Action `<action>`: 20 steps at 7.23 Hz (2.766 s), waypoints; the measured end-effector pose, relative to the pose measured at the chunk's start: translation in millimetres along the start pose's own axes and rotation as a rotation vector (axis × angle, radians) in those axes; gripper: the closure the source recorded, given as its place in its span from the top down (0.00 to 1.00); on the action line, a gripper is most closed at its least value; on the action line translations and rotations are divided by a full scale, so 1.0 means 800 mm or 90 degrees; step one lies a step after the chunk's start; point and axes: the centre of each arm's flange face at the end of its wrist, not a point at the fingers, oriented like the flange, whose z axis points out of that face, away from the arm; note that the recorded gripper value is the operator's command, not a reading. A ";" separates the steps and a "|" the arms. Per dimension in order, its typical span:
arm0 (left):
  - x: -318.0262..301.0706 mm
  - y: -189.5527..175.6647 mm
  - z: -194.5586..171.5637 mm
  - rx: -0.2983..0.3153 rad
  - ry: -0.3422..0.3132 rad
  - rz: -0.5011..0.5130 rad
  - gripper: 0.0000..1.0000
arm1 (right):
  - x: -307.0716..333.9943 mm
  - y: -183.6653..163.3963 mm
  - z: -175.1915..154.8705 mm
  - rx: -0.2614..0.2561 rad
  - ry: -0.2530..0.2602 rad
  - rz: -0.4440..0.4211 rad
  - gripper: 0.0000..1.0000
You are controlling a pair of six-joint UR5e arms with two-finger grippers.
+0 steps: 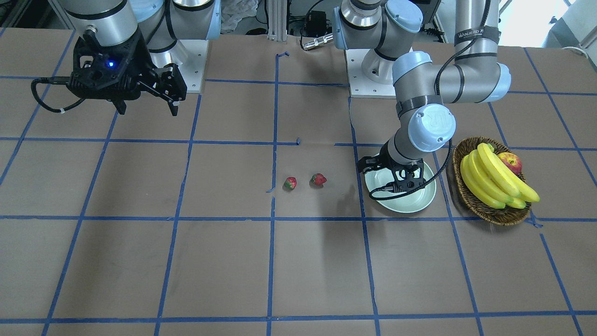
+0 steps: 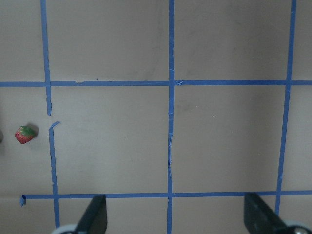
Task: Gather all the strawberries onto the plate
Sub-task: 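Place the strawberry on the plate and open the left gripper, then move the left gripper to the next strawberry and grasp it, then lower the strawberry onto the plate and open the left gripper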
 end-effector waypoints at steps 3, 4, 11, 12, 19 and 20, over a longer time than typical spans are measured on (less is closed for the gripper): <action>0.093 0.044 0.032 0.045 0.069 -0.179 0.86 | 0.000 0.000 0.000 0.000 0.000 0.000 1.00; 0.107 0.049 0.049 0.052 0.085 -0.211 0.67 | 0.000 0.000 0.000 0.000 -0.001 0.000 1.00; 0.108 0.031 0.028 0.112 0.063 -0.109 0.00 | 0.000 0.000 0.000 0.000 0.000 0.000 1.00; 0.079 0.016 0.020 0.110 0.027 -0.079 0.00 | 0.000 0.000 0.000 0.000 0.000 0.000 1.00; -0.018 0.001 0.017 0.036 -0.028 -0.018 0.98 | 0.000 -0.001 0.001 -0.001 -0.001 0.000 1.00; 0.012 0.013 0.011 0.047 -0.017 -0.029 0.95 | 0.000 -0.001 0.001 -0.001 -0.001 0.000 1.00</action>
